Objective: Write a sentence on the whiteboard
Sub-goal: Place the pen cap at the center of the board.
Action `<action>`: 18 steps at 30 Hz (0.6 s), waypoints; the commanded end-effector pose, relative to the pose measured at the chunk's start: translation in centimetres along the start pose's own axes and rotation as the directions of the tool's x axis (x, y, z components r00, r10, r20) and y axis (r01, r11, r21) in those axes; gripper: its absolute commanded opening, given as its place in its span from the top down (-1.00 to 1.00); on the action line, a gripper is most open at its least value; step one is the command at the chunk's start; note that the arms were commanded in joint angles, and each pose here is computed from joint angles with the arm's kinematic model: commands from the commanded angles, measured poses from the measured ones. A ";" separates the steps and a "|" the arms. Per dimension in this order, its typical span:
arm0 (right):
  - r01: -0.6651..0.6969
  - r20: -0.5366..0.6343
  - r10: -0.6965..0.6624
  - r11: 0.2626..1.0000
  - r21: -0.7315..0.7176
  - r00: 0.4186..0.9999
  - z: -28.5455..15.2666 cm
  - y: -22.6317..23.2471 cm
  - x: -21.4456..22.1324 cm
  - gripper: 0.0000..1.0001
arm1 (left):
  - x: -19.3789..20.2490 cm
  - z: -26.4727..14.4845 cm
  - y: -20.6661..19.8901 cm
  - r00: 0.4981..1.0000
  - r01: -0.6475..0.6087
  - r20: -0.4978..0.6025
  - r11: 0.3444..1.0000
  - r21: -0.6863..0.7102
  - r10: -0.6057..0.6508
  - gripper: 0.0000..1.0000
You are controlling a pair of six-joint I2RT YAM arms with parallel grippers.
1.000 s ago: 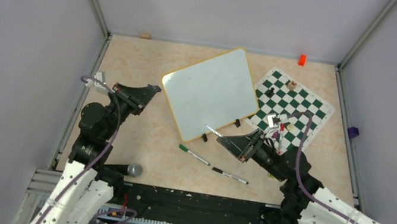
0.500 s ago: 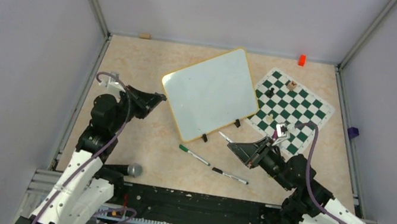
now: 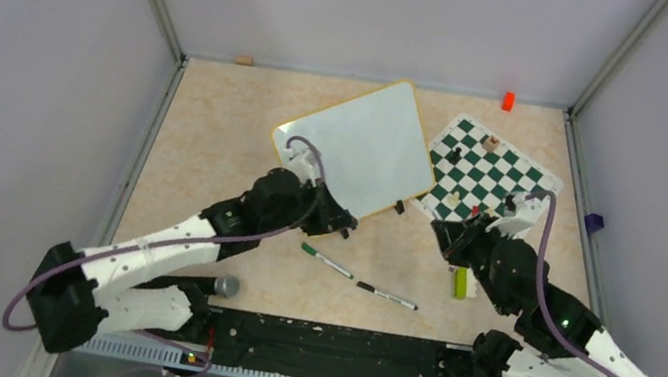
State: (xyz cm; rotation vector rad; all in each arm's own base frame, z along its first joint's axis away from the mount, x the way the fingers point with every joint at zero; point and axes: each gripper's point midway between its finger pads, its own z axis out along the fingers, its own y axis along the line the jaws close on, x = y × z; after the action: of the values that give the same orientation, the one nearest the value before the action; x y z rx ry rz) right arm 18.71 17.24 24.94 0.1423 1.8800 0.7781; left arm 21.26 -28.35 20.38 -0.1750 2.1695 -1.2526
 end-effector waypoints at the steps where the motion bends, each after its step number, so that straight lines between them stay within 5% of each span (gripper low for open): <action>1: 0.108 0.139 -0.164 0.932 0.345 0.977 -3.5 -5.8 -6.0 1.00 | 0.7 3.7 -1.6 0.976 -0.216 0.001 0.973 -0.082 0.217 1.00; 10: 0.109 0.199 -0.212 0.895 0.432 0.957 -5.4 -6.6 -9.1 1.00 | 6.3 14.5 0.6 0.890 -0.418 -0.271 0.892 -0.169 0.366 1.00; 18: 0.109 0.173 -0.197 0.902 0.417 0.965 -6.1 -7.6 -7.7 1.00 | 8.2 16.8 3.0 0.857 -0.463 -0.357 0.860 -0.215 0.372 1.00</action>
State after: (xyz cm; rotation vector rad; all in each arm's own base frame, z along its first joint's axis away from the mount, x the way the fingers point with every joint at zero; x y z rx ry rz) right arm 19.32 6.21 28.03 0.3054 1.8097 0.2481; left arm 24.38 -41.90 7.06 0.3453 2.5107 -0.7410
